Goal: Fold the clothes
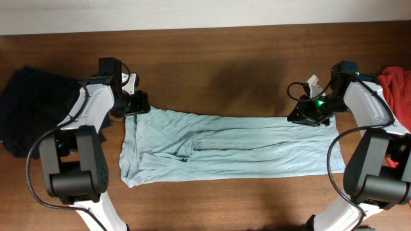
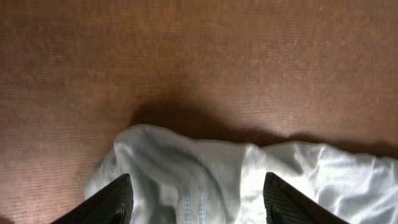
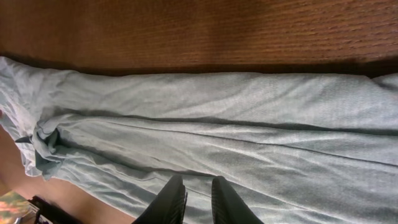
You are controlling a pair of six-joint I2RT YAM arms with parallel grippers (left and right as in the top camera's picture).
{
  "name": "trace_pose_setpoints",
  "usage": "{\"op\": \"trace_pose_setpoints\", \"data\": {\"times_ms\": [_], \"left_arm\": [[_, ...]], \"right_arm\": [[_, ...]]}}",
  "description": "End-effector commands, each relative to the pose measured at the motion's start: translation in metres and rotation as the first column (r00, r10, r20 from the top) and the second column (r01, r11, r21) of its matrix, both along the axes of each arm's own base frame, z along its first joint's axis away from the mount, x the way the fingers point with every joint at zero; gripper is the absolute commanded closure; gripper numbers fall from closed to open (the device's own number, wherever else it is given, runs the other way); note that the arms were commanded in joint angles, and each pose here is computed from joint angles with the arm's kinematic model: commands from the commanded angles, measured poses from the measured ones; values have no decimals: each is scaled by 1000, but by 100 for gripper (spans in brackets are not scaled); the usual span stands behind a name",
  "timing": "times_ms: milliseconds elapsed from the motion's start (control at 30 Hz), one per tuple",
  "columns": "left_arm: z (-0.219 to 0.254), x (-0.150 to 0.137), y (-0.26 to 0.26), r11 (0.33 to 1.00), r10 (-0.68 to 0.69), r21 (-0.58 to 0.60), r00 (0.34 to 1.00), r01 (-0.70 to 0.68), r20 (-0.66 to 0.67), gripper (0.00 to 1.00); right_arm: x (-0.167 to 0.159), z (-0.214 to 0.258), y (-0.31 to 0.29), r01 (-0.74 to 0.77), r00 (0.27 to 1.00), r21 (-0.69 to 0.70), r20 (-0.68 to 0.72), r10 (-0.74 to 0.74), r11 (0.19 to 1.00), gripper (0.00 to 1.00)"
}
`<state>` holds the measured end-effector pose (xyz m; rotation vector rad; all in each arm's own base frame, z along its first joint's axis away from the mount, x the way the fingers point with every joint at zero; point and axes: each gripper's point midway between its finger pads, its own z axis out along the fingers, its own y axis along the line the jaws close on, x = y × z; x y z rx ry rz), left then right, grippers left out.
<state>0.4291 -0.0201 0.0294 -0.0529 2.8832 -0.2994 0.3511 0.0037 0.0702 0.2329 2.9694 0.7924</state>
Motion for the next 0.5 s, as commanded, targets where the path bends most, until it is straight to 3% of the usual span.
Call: {"op": "trace_pose_setpoints", "data": {"times_ms": [0, 33, 67, 133, 400, 467], "left_arm": [[-3, 12, 4, 1000, 20, 4, 999, -20, 29, 43], [-4, 15, 5, 1000, 20, 6, 999, -20, 40, 58], [-5, 22, 5, 1000, 20, 6, 998, -20, 62, 82], [-5, 27, 7, 1000, 22, 15, 996, -23, 82, 99], [-7, 18, 35, 994, 77, 80, 996, -80, 44, 99], [-6, 14, 46, 991, 103, 80, 994, -105, 27, 80]], "right_arm": [[1, 5, 6, -16, 1000, 17, 17, 16, 1000, 79], [1, 5, 6, -16, 1000, 17, 17, 16, 1000, 79], [1, 5, 6, -16, 1000, 17, 16, 16, 1000, 79], [0, 5, 6, -16, 1000, 18, 11, 16, 1000, 79], [-1, 5, 6, -16, 1000, 19, 7, 16, 1000, 80], [-1, 5, 6, -16, 1000, 19, 7, 16, 1000, 80]]}}
